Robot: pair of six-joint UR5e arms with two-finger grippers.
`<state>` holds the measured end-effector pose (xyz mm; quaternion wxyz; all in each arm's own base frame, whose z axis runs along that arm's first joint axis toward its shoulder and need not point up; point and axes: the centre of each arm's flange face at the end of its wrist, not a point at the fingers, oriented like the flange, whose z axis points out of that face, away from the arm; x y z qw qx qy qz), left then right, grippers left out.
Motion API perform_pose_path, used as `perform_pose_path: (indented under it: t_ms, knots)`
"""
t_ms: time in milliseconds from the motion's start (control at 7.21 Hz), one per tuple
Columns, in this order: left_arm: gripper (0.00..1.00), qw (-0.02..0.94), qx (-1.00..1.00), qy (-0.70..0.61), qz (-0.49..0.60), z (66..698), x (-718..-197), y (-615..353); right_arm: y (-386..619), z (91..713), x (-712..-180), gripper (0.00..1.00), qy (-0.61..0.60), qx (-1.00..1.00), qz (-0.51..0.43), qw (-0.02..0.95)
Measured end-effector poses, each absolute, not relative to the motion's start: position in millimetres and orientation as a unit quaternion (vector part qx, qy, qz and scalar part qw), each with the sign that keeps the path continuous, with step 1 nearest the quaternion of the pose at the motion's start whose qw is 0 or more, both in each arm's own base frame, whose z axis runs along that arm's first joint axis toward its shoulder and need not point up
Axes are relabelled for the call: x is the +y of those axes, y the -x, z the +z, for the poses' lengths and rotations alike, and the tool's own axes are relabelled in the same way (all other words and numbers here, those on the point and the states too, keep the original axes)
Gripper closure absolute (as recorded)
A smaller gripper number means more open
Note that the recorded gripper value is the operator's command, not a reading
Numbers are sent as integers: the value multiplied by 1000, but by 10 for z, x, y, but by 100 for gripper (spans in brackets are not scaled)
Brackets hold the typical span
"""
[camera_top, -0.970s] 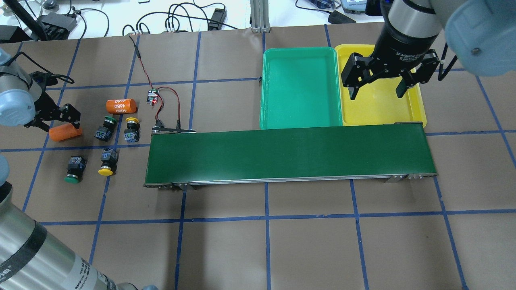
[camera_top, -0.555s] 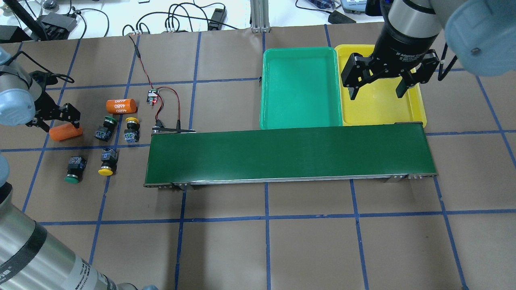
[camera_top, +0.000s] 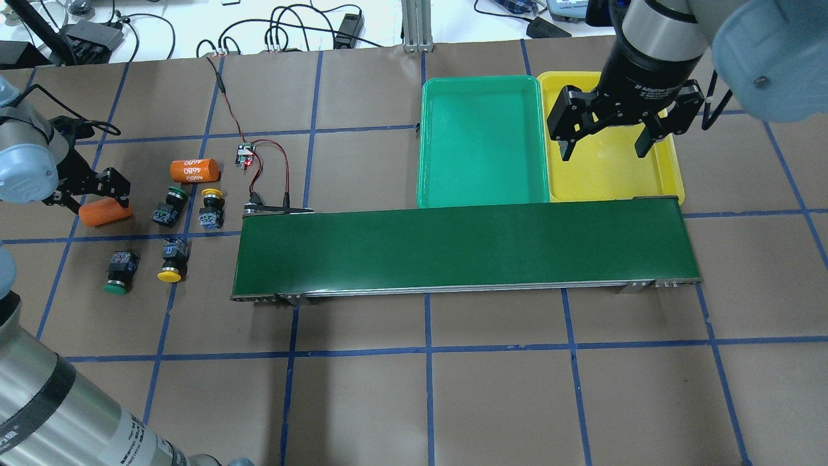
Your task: Sort buttons by color to trays
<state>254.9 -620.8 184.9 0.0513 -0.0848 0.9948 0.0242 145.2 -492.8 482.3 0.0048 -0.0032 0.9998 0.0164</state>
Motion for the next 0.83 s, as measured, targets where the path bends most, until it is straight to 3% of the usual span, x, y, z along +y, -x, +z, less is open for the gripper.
perform_pose_path:
  t_ms: [139,555,832]
  knots:
    - [97,50,995,82,25,1834,-6210,-2550,-1451,4813,-4927,0,3,1000,17,5]
    - [100,50,996,66,22,1910,-6218,-2514,-1450,4806,-4925,0,3,1000,18,4]
    - [100,51,998,34,15,2315,-6210,-2379,-1450,4806,-4925,0,3,1000,18,4]
